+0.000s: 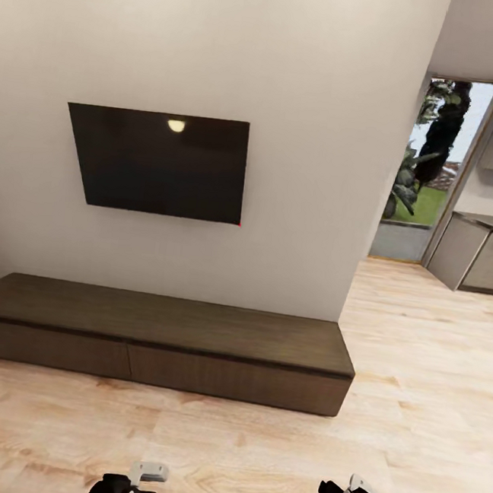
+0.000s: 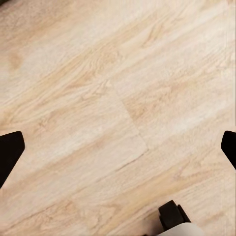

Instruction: Place each of the two pumpkins and all three candles from the living room inside a cabinet in the living room (use any cabinet), then make sure every cabinet is closed, and position the cauldron so it is next to a table in the living room.

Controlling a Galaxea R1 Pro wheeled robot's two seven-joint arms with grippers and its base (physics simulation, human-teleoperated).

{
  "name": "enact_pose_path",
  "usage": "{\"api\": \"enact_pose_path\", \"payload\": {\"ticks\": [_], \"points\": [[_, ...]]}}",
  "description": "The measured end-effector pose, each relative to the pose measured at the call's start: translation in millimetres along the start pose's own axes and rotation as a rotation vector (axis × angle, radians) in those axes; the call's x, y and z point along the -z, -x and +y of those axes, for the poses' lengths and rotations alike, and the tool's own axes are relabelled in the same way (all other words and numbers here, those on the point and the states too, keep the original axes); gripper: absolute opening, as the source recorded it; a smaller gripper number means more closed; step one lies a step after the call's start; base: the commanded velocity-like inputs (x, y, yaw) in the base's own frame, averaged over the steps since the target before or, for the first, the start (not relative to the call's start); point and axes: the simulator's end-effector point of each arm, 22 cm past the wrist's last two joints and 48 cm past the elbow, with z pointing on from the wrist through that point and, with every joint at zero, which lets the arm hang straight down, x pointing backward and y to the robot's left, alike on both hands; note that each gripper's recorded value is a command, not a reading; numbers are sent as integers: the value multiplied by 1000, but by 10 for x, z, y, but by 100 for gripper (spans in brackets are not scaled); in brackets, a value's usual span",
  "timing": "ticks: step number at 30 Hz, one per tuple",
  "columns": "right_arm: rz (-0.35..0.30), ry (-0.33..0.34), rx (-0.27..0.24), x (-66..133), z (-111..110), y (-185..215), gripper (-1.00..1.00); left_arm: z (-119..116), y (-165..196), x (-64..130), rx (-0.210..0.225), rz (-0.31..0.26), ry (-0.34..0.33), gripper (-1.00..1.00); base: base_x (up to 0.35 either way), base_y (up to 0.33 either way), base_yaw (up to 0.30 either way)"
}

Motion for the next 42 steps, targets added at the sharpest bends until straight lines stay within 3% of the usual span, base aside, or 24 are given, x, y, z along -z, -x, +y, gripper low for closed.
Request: {"api": "enact_pose_path", "payload": {"ticks": [11,19,23,27,32,35,42], "points": [[2,4,-3,0,8,-4,100,-6,0,0,-1,0,-1,100,248,166,-99],[1,3,-6,-1,-1,1,100,3,-17,0,3,8,-1,100,33,20,-8],[2,11,-9,-1,15,1,100,-13,-23,46,8,38,-12,100,3,2,-1],[-1,53,-10,-3,76,26,100,-77,10,139,11,73,-48,100,0,0,0],[-1,199,-17,15,327,53,100,-46,52,169,14,76,-80,100,0,0,0],[-3,251,-19,-11,356,78,100,-11,51,133,14,76,-81,100,0,0,0],[19,271,-24,-124,302,-46,100,41,43,55,15,80,-78,100,46,0,0]]}}
